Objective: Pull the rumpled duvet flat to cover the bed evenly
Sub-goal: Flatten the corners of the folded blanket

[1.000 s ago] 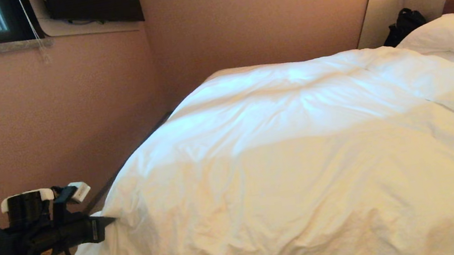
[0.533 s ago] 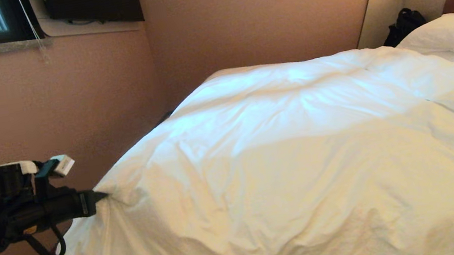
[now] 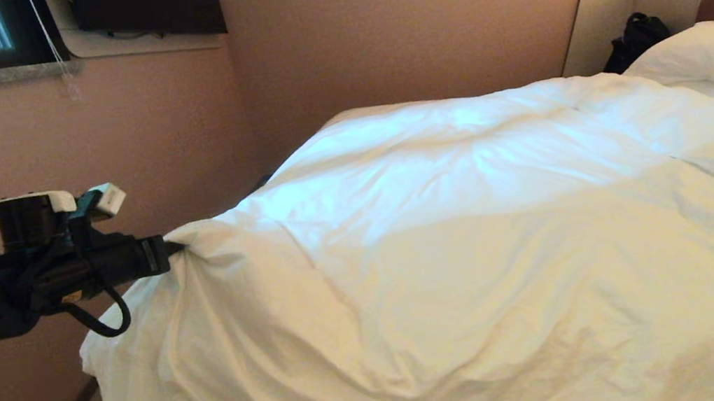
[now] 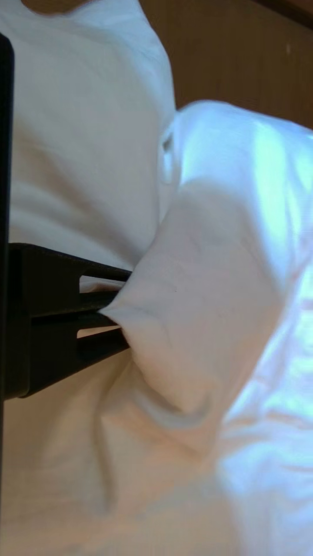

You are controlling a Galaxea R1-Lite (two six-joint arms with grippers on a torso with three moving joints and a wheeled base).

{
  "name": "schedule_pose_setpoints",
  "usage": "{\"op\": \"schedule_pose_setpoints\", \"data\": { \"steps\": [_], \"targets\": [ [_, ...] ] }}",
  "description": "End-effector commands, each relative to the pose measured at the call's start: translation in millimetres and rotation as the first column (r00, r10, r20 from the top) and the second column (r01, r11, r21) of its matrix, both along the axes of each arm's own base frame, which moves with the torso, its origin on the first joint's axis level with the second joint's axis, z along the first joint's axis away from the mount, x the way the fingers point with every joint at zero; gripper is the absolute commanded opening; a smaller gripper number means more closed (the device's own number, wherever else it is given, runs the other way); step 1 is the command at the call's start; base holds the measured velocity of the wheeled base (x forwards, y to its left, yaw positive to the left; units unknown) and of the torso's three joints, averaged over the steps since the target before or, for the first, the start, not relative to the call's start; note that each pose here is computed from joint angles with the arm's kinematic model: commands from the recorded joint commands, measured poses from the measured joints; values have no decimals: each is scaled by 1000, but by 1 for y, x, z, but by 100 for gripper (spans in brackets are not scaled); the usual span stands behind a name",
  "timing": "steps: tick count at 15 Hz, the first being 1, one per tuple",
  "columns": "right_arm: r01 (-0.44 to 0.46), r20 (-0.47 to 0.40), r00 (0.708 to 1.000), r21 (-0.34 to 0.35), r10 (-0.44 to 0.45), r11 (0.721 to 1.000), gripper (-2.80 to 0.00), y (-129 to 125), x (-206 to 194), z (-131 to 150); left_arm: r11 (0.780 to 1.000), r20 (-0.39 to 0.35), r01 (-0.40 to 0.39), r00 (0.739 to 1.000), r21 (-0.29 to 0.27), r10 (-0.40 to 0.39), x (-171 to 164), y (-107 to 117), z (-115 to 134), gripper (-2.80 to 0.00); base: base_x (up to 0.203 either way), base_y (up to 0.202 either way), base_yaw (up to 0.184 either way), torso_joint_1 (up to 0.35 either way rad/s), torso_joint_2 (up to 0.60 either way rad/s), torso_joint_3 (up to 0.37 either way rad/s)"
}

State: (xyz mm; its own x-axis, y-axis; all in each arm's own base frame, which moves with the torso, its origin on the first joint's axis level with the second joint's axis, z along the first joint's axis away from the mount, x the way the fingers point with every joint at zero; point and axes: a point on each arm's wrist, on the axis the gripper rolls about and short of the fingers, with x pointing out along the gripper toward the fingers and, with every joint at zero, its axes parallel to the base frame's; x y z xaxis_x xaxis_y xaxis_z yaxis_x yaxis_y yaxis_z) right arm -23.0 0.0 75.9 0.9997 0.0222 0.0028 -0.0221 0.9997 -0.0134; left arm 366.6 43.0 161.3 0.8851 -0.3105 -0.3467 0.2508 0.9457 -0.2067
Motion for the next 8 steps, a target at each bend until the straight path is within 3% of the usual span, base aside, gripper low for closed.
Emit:
{"op": "schedule_pose_setpoints", "data": {
  "steps": [1,8],
  "targets": [
    [1,-1,1000,0,-1,1000,-280,0,0,0,1000,18,15,1000,-18,-14,18,-7,1,-280,0,0,0,0,0,0],
    [1,-1,1000,0,-1,1000,-280,0,0,0,999,-10,4,1000,-33,-4,46,-25,2,-280,0,0,0,0,0,0]
  ]
}}
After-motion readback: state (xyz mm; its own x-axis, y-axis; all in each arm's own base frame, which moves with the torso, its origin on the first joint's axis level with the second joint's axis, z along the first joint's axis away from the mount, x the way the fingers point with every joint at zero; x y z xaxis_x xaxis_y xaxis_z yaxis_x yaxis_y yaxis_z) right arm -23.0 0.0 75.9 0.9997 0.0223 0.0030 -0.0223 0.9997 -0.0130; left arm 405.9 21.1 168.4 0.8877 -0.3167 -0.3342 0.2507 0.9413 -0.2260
